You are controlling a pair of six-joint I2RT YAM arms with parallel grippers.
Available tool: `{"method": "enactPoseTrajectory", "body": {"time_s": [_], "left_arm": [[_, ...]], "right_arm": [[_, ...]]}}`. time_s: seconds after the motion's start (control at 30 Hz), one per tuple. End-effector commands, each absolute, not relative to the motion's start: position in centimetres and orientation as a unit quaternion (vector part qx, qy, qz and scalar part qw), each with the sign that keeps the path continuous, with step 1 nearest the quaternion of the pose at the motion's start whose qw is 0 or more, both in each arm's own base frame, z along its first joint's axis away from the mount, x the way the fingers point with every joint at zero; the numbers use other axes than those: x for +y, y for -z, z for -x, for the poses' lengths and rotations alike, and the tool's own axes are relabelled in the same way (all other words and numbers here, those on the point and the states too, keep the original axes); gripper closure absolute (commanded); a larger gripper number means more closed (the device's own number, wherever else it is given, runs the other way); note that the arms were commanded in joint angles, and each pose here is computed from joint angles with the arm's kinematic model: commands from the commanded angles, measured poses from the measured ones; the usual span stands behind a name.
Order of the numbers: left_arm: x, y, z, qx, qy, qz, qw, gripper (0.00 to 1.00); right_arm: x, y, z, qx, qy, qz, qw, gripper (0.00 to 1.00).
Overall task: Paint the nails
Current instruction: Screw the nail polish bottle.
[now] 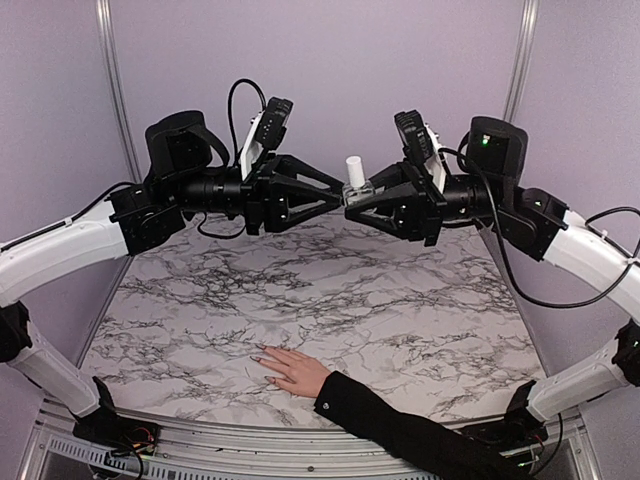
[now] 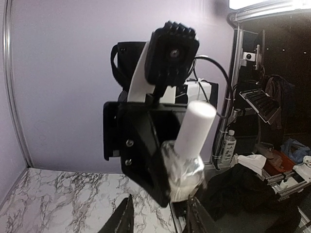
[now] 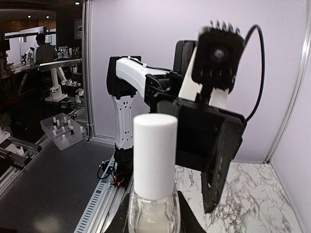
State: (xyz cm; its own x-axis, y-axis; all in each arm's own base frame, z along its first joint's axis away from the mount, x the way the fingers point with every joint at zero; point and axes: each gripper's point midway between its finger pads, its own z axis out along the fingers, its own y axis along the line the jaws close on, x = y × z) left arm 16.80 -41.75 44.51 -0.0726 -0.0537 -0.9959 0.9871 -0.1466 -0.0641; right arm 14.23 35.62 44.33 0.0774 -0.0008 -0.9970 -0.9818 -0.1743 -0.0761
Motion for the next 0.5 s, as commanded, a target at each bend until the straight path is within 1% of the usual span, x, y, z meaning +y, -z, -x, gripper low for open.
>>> {"method": "enactPoseTrajectory", "body": {"time_s": [0.0,0.07,0.17,0.27,0.37,0.47], "left_arm": [[-40.1,-44.6,-19.2,0.525,0.54,-0.45,0.48,0.59],[-39.0,-45.6,-20.4,0.539,0.521,-0.421,0.511,0.58],[-37.5,-46.7,-22.0,0.558,0.495,-0.373,0.552,0.48],[-36.7,-47.3,-23.0,0.575,0.487,-0.334,0.566,0.42],[-36.6,-47.6,-23.8,0.589,0.485,-0.297,0.574,0.42],[-37.6,-47.8,-24.5,0.599,0.474,-0.272,0.585,0.43]], "right_arm": [[34.3,-49.5,-12.5,0.349,-0.508,0.571,0.542,1.0],[34.4,-48.6,-13.0,0.366,-0.5,0.57,0.54,1.0],[34.5,-47.7,-14.9,0.405,-0.464,0.552,0.563,1.0],[34.1,-47.5,-19.5,0.483,-0.391,0.486,0.614,1.0],[32.8,-47.4,-23.7,0.547,-0.323,0.409,0.655,1.0],[31.5,-47.0,-25.9,0.576,-0.276,0.361,0.679,1.0]]}}
